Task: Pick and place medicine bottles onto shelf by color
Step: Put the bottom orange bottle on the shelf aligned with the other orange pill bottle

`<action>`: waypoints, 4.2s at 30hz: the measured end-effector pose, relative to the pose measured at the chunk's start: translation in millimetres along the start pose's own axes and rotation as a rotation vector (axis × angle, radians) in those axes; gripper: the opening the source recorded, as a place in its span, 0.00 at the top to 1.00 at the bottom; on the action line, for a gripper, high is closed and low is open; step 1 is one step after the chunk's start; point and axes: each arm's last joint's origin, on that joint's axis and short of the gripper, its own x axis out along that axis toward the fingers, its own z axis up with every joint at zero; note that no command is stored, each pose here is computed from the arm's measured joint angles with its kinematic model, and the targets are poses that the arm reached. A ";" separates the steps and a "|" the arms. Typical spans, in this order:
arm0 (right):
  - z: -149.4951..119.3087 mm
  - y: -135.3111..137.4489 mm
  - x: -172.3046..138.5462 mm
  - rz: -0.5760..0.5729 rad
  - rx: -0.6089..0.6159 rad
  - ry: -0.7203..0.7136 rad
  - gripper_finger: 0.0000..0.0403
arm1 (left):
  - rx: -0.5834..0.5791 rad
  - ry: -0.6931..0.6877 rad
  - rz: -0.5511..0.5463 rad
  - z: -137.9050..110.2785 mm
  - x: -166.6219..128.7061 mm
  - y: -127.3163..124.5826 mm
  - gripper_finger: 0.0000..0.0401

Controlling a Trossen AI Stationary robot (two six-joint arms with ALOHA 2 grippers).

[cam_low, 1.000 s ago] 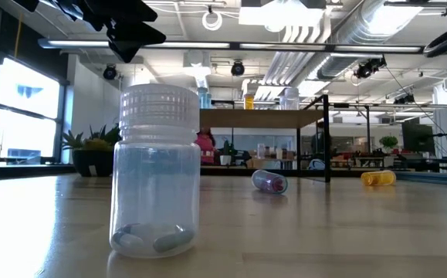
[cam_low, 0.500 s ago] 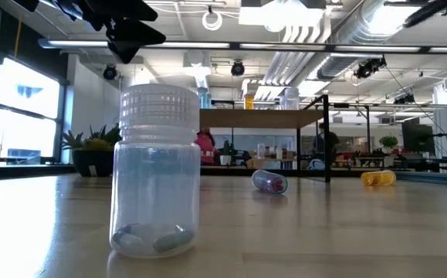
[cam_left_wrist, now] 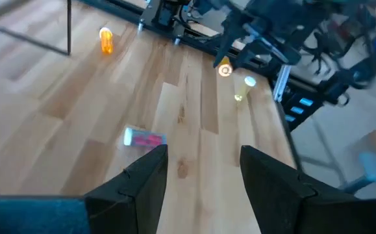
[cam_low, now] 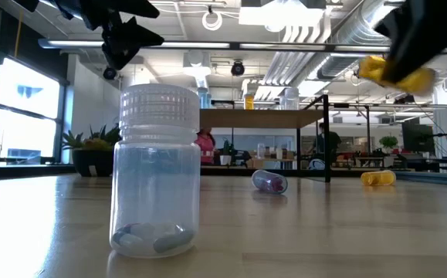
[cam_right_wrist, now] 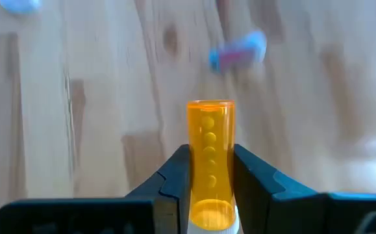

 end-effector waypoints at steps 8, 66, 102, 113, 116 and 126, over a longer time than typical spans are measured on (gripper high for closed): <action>44.5 -8.3 -7.3 0.020 -0.356 -0.174 0.81 | -0.107 0.011 -0.018 -0.8 4.0 -0.5 0.54; 88.9 -20.9 -6.9 -0.600 -1.587 -0.252 0.81 | -0.409 -0.205 -0.209 18.9 103.7 -16.4 0.54; 103.6 -30.8 -5.2 -0.643 -1.654 -0.297 0.81 | -0.405 -0.195 -0.278 30.3 103.5 -12.4 0.66; 103.4 -29.6 -4.8 -0.595 -1.619 -0.341 0.78 | -0.421 -0.181 -0.292 29.7 103.5 -12.8 0.78; 103.4 -29.3 -5.0 -0.583 -1.602 -0.354 0.76 | -0.423 -0.178 -0.294 29.6 103.5 -12.9 0.77; 104.5 -29.1 -5.5 -0.564 -1.531 -0.385 0.65 | -0.431 -0.186 -0.293 30.3 103.4 -12.6 0.77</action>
